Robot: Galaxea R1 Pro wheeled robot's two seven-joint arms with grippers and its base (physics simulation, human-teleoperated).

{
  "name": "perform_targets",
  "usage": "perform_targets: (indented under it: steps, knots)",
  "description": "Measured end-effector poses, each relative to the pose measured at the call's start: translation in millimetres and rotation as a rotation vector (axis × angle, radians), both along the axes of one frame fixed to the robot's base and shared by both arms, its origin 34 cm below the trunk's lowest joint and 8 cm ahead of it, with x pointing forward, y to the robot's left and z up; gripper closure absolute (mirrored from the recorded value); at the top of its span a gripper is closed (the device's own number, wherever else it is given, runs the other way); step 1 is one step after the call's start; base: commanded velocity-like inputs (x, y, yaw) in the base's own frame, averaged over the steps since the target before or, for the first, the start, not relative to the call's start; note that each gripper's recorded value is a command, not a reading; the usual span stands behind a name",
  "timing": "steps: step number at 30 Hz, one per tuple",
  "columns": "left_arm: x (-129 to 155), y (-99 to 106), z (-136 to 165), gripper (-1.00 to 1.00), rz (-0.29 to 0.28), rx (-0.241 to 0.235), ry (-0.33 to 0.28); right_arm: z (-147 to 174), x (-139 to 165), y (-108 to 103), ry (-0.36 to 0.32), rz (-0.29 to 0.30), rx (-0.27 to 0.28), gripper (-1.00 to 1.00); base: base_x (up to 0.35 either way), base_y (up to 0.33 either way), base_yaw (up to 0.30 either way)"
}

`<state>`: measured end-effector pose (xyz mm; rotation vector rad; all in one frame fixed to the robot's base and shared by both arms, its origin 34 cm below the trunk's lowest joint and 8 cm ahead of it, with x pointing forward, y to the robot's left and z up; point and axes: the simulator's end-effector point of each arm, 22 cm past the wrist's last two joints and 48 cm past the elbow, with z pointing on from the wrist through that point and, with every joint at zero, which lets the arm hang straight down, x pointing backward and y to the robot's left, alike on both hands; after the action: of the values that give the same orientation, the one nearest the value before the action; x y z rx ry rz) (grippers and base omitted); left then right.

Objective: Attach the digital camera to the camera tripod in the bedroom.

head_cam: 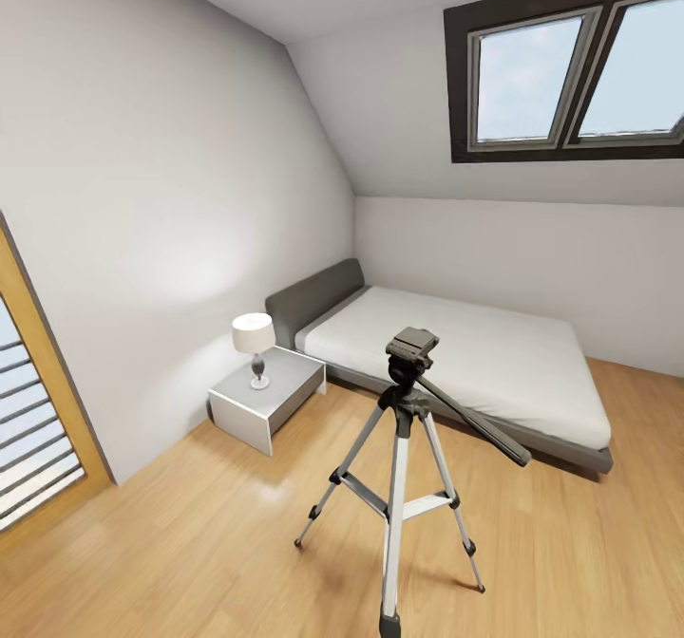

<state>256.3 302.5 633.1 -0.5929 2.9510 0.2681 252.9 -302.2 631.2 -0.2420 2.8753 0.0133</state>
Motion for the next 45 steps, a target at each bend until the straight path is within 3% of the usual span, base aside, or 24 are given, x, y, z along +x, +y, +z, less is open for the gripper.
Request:
perform_targets:
  steps: [10,33,45]
  knots:
    - [0,-16,-4,1.0,-0.014,-0.073,-0.033,0,-1,0,0.003,-0.001,-0.001,-1.0,0.0,0.0,0.0]
    - [9,-22,-3,1.0,-0.018,-0.078,-0.08,0,-1,2,0.004,-0.004,0.0,-1.0,0.0,0.0,-0.039]
    - [15,-42,-3,1.0,-0.035,-0.174,-0.116,0,-1,1,0.003,-0.006,-0.007,-1.0,0.0,0.0,-0.14]
